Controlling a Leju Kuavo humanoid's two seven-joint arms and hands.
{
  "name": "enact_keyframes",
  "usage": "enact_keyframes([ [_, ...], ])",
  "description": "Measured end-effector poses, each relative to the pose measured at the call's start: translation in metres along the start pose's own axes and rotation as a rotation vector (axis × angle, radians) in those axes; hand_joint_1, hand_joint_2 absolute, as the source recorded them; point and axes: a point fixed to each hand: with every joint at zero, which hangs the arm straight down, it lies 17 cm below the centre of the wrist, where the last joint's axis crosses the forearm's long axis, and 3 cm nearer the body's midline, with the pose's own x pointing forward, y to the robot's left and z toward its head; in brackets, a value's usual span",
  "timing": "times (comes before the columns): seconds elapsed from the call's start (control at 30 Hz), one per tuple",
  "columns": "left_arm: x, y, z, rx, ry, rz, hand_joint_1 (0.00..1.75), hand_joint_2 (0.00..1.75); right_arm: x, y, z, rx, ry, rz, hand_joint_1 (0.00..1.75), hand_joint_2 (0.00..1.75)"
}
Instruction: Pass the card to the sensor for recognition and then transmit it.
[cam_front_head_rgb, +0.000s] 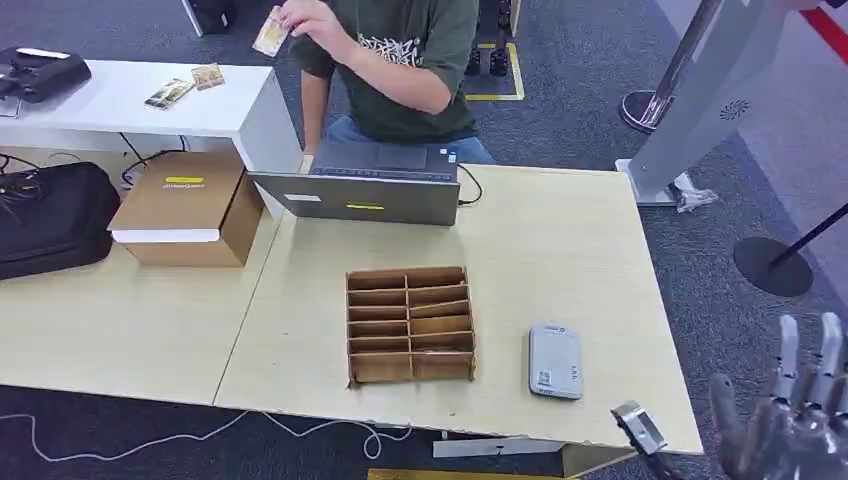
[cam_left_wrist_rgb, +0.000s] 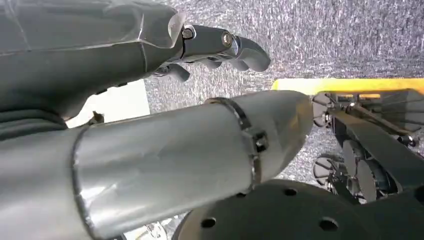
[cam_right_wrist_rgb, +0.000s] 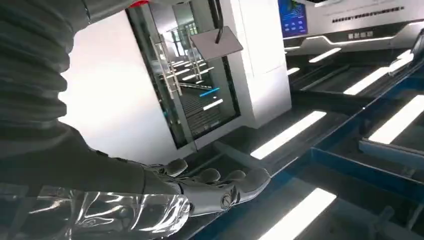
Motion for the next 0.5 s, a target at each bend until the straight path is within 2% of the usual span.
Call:
enact_keyframes([
  [0.3, -0.003, -0.008, -0.001, 0.001, -0.002, 0.032, 0.00, 0.00, -0.005, 0.004, 0.002, 0.011, 0.039, -0.006, 0.00, 1.75],
  [0.5, -0.004, -0.010, 0.000, -0.017, -0.009, 0.025, 0.00, 0.00, 0.013, 0.016, -0.005, 0.010, -0.057, -0.018, 0.00, 1.75],
])
